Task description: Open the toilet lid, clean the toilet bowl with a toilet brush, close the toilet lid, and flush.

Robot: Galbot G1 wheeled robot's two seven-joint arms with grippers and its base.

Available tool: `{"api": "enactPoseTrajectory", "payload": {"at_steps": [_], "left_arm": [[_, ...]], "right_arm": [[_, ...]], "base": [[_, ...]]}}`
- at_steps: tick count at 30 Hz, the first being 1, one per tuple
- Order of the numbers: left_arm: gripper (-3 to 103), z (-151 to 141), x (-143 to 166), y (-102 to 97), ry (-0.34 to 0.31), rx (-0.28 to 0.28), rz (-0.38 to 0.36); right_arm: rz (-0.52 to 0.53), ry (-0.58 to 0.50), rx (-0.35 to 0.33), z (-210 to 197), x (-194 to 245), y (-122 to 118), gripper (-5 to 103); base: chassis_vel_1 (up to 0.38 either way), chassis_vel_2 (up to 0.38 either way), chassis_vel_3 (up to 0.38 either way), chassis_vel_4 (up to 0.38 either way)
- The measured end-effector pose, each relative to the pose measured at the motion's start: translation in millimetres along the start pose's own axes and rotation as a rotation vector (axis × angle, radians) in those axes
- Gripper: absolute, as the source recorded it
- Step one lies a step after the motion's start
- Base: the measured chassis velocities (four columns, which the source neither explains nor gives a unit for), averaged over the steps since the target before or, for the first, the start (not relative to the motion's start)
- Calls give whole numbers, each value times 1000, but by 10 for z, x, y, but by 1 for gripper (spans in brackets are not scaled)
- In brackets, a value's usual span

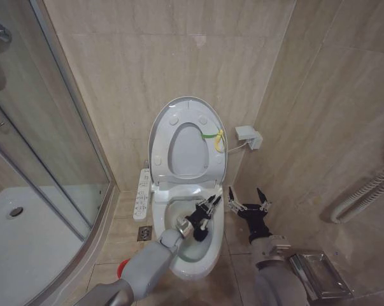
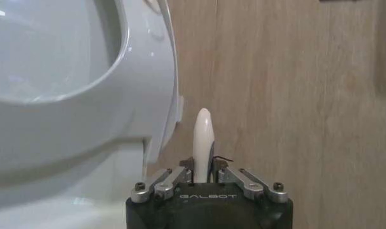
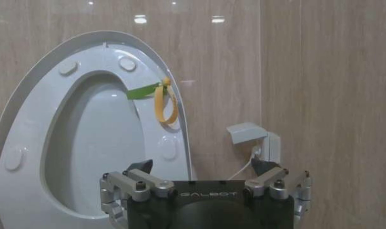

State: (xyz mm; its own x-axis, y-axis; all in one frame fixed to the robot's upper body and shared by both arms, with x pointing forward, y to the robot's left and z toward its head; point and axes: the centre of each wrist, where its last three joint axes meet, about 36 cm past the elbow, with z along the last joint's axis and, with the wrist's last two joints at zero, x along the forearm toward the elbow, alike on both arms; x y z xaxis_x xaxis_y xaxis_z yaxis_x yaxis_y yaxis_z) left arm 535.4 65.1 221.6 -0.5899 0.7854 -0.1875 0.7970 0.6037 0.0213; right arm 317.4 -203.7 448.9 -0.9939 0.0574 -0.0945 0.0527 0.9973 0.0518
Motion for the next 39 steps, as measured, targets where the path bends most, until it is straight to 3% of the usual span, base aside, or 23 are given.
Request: {"api": "enactPoseTrajectory", "payload": {"at_steps": [3,8,12,15,19,23,25,29,34,39], "left_arm": [[19,122,230,72,61,-32,-7],[19,133,374,181,90,-64,-9],[19,37,295,169,53,-61,-18],[19,-66,82,36,-18,-19,-24],[19,-43,37,-71,-36,3,-15],[19,70,167,-79,2,5,-15],[19,155,341,27,63,-35,-17],[19,160,499,206,112,-95,-31],[19,68,419,196,80,-93,-39],[19,-21,159,59,3,-67,-32]], "right_arm": [[0,0,0,0,0,0,100],[0,0,0,0,0,0,100],[0,0,0,0,0,0,100],[0,0,0,0,0,0,100],[0,0,0,0,0,0,100],[0,0,0,0,0,0,100],[0,0,0,0,0,0,100],[0,0,0,0,0,0,100],[0,0,0,0,0,0,100],[0,0,0,0,0,0,100]], "base": [[0,0,0,0],[0,0,0,0],[0,0,0,0],[0,0,0,0],[0,0,0,0],[0,0,0,0],[0,0,0,0],[0,0,0,0],[0,0,0,0],[0,0,0,0]]}}
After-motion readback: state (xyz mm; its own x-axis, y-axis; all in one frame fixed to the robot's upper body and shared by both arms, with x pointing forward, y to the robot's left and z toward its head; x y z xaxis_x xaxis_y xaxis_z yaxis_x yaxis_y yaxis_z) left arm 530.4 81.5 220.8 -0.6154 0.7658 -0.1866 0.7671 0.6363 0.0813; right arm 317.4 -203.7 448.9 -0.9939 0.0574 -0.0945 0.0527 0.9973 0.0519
